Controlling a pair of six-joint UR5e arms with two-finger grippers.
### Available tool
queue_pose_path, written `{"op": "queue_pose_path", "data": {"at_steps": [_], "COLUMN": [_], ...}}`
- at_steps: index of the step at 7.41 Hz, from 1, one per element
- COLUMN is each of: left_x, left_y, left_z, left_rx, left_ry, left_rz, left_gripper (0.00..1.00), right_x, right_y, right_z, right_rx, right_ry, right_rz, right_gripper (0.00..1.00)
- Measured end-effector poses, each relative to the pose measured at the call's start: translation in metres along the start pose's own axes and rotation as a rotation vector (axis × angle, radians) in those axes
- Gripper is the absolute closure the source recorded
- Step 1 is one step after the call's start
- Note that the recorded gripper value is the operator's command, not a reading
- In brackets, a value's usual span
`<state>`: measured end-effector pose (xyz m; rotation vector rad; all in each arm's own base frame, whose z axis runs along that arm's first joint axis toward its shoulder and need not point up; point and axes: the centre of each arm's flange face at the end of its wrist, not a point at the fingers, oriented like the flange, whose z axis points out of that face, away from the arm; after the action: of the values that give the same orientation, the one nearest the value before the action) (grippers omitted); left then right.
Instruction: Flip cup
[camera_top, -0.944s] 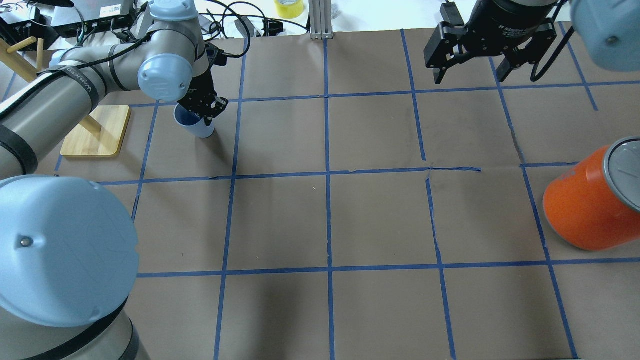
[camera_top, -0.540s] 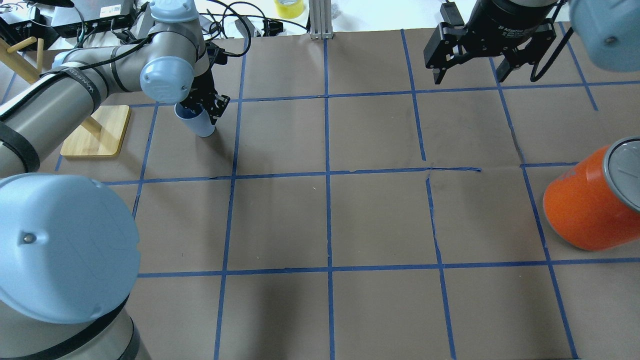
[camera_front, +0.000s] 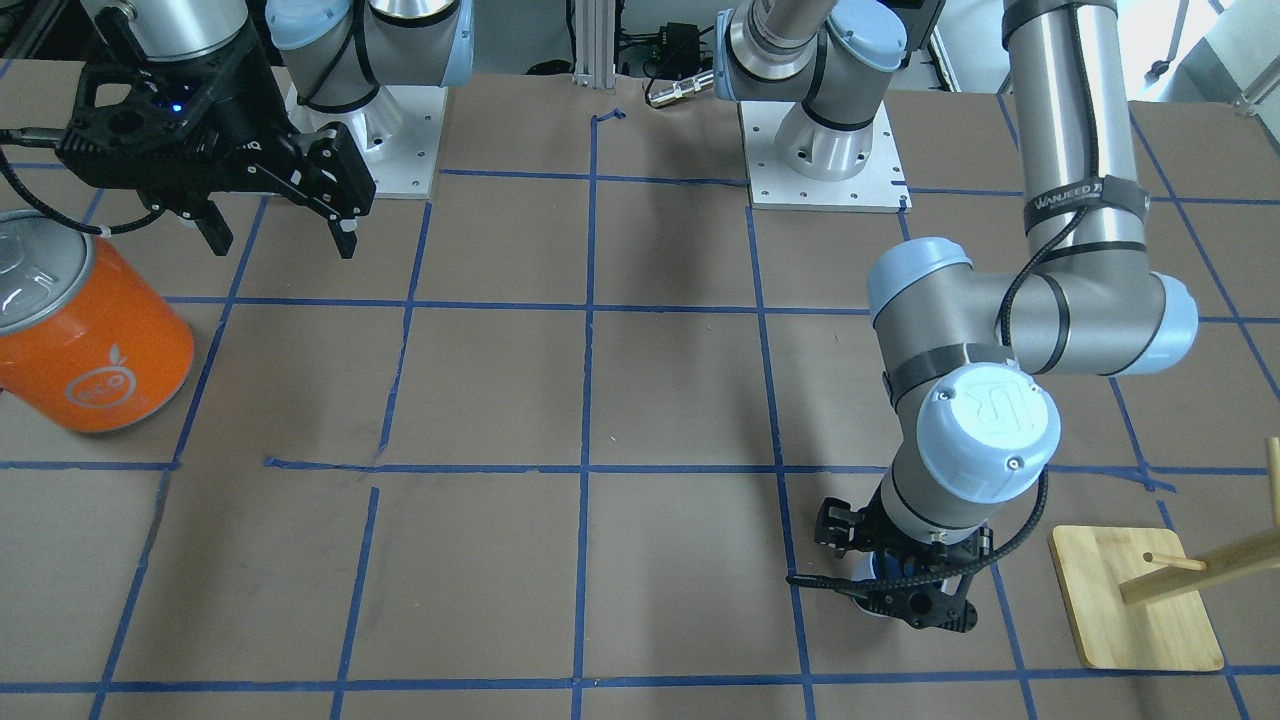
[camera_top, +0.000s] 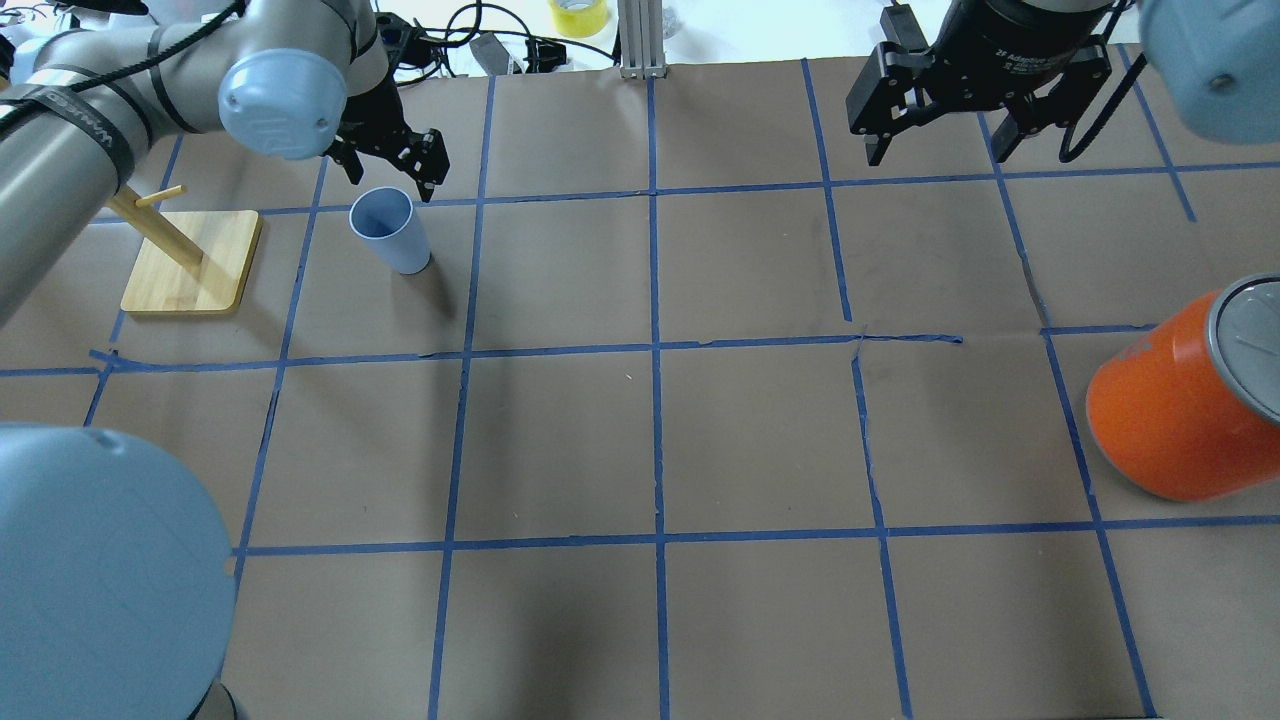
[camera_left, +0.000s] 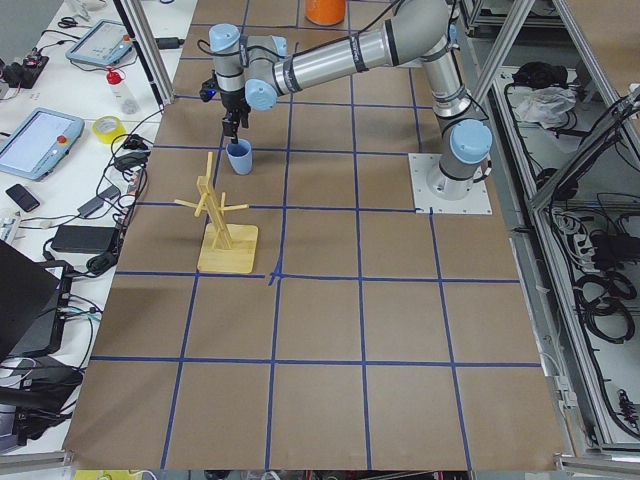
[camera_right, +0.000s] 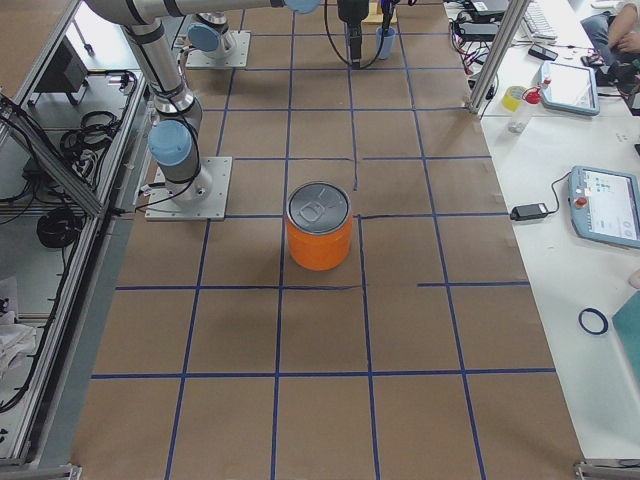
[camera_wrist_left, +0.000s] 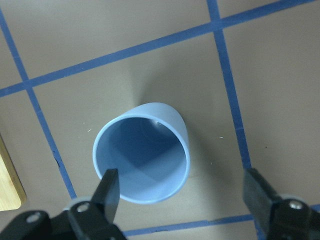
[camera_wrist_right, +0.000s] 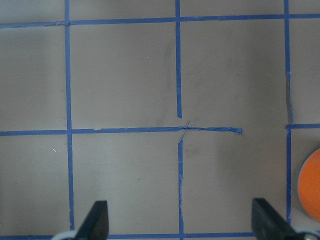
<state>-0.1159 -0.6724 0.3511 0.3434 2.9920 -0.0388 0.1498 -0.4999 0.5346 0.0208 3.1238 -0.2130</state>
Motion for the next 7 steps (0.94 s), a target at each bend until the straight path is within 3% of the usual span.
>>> {"op": "queue_pose_path", "data": {"at_steps": [3,5,7], "left_x": [0.037,0.067,0.074], "left_y": [0.058,0.11,0.143], "left_z": [-0.116,-0.187,-0.215], "left_rx": [0.003,0.034,0.058], "left_ry": [0.028,0.119,0.158], "left_rz": [-0.092,-0.189,-0.242], "left_gripper": [0.04,0.0,0.0], "right_x": [0.0,0.0,-0.005], "right_y": [0.001,0.001,-0.002], "right_z": [0.002,0.003,0.012], "right_rx": [-0.014,-0.016,-0.033], "right_ry": [0.002,0.0,-0.002], "right_rz": [0.003,0.009,0.005], "right_gripper": [0.0,0.0,0.0]}}
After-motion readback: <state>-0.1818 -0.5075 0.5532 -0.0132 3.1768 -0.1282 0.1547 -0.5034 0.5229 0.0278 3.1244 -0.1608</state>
